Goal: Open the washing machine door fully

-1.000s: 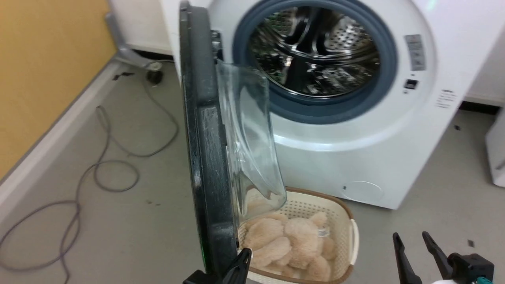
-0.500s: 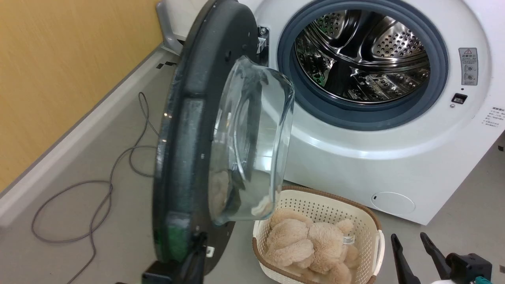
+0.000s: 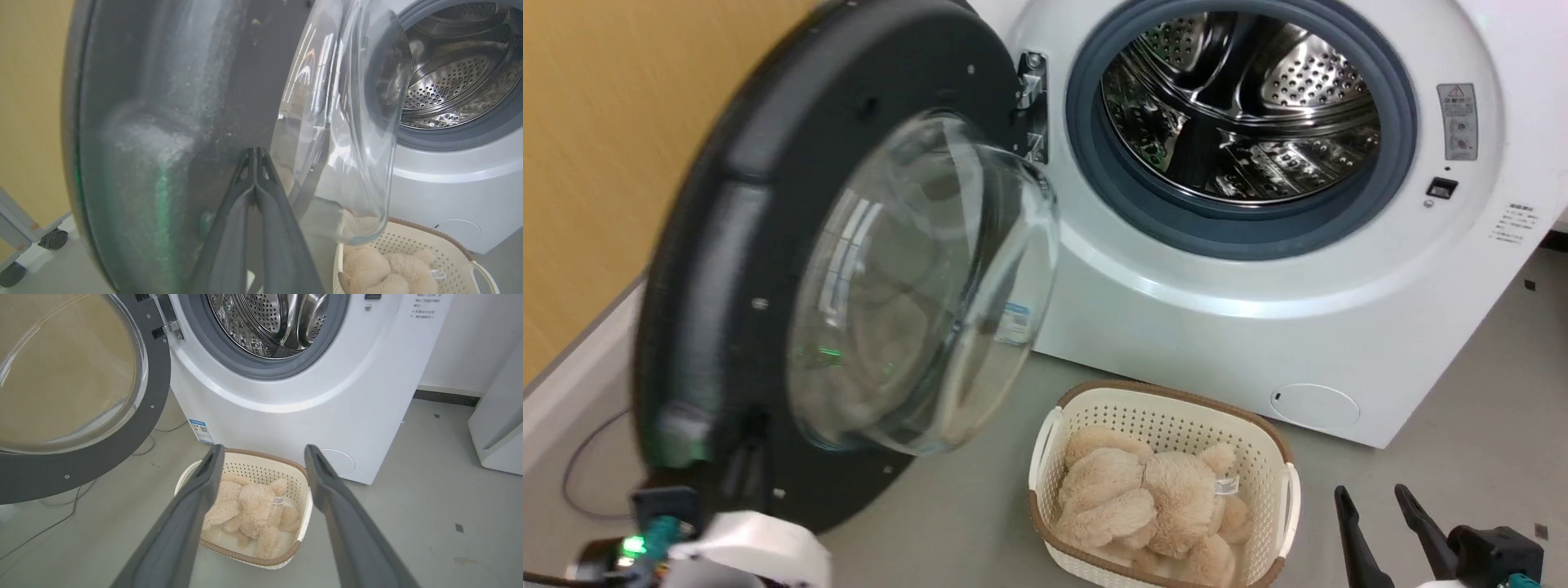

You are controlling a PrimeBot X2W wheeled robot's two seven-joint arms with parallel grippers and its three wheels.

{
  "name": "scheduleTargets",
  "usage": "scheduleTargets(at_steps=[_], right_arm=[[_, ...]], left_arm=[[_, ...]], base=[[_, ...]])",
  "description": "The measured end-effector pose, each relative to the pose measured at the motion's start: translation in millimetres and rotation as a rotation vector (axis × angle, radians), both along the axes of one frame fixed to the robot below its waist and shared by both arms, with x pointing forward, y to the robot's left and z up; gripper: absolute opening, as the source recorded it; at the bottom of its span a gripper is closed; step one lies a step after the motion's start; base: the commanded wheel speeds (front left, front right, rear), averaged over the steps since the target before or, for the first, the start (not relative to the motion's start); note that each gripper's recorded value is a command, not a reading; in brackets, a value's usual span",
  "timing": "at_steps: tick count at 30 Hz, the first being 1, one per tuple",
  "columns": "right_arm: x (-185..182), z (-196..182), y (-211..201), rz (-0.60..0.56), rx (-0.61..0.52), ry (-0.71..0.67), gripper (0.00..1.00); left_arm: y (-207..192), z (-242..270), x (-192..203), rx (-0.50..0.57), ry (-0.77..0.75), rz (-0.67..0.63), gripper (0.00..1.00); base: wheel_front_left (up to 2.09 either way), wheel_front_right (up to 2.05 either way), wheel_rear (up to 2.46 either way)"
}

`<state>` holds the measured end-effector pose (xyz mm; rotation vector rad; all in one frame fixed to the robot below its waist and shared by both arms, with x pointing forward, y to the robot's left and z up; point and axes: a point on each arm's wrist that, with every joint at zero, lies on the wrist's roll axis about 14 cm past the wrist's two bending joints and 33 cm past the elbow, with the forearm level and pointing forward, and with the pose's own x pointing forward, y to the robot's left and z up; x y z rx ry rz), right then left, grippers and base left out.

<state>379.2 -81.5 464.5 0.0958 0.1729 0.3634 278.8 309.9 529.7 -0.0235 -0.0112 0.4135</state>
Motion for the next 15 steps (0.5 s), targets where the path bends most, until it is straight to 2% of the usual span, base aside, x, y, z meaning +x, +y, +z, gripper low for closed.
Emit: scheduleTargets(at_steps=[10, 15], right_arm=[[-1, -7, -11, -0.031, -0.003, 0.025, 1.0], [-2, -9, -15, -0.043, -0.004, 0.033, 1.0]], left_arm=[[66, -1, 14, -0.004, 0.003, 0.119, 0.0], [85, -10, 18, -0.014, 0.026, 0.159, 0.0]], base=[[0.0, 0.0, 0.0], [0.0, 0.0, 0.0]])
